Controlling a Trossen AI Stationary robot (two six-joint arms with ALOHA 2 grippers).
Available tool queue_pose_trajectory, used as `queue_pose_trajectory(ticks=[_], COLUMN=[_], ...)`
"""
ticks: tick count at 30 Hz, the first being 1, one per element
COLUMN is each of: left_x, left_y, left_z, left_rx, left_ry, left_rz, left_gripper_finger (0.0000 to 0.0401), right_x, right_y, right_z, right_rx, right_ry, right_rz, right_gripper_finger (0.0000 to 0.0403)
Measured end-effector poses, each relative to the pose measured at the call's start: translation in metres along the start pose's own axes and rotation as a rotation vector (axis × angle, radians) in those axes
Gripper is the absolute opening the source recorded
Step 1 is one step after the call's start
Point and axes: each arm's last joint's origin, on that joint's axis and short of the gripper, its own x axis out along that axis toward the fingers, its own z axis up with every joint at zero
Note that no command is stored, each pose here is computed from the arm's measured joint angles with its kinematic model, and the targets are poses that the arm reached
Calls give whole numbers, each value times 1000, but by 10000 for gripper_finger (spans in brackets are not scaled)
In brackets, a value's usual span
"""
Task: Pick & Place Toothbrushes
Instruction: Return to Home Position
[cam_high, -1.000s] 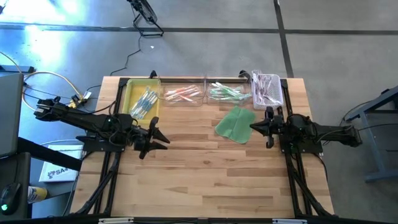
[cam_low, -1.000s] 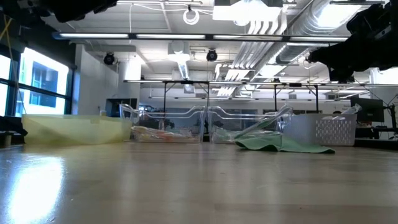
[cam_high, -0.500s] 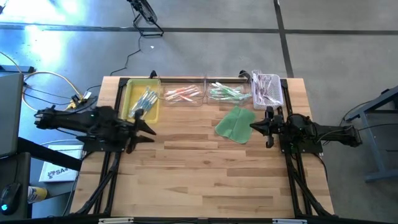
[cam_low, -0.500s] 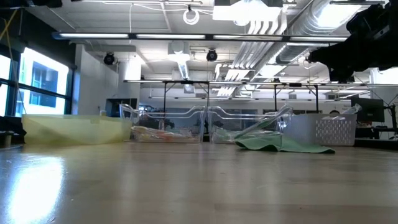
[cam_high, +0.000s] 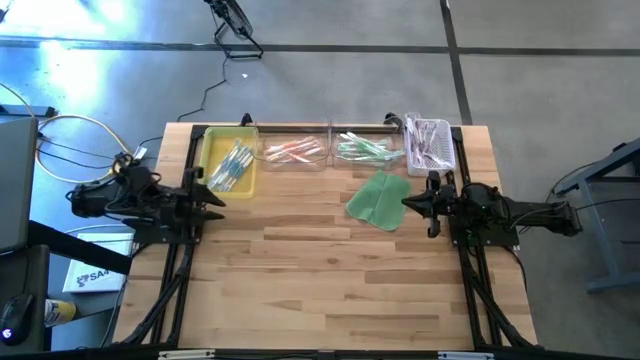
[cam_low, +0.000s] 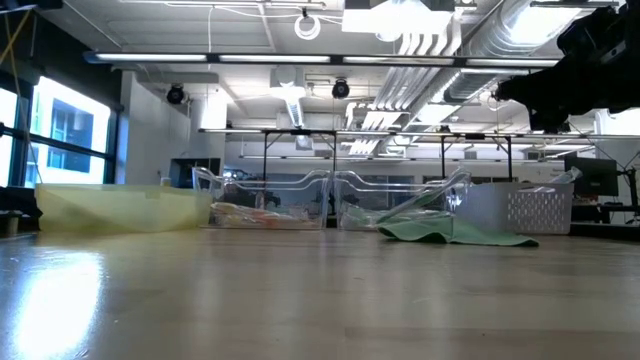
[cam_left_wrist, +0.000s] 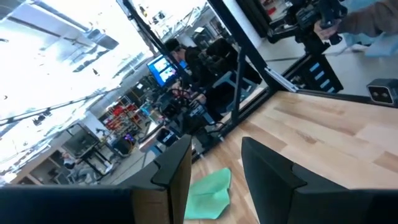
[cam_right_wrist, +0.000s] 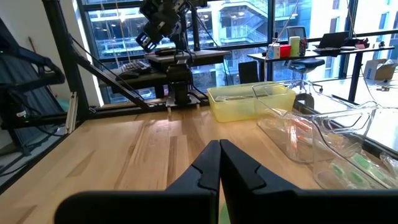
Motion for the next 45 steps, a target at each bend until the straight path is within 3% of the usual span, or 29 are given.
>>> queue_pose_trajectory(ticks=[11,24,34,45], left_x=[-2,21,25,24], left_y=[-4,-39,-52,-57], left_z=[-5,-53,-70,-78], left_rx=[-2,7,1,59], left_ry=[36,103,147,230], left_rz=[-25,-81,-114,-130], left_gripper_finger=[136,136,136,136], right_x=[0,0,0,0], right_y=[0,0,0,0], right_z=[0,0,-1,0], right_rx=[-4,-30,-111,-109], right_ry=[1,1,14,-10], right_rz=[0,-1,2,2], right_gripper_finger=[2,2,2,2])
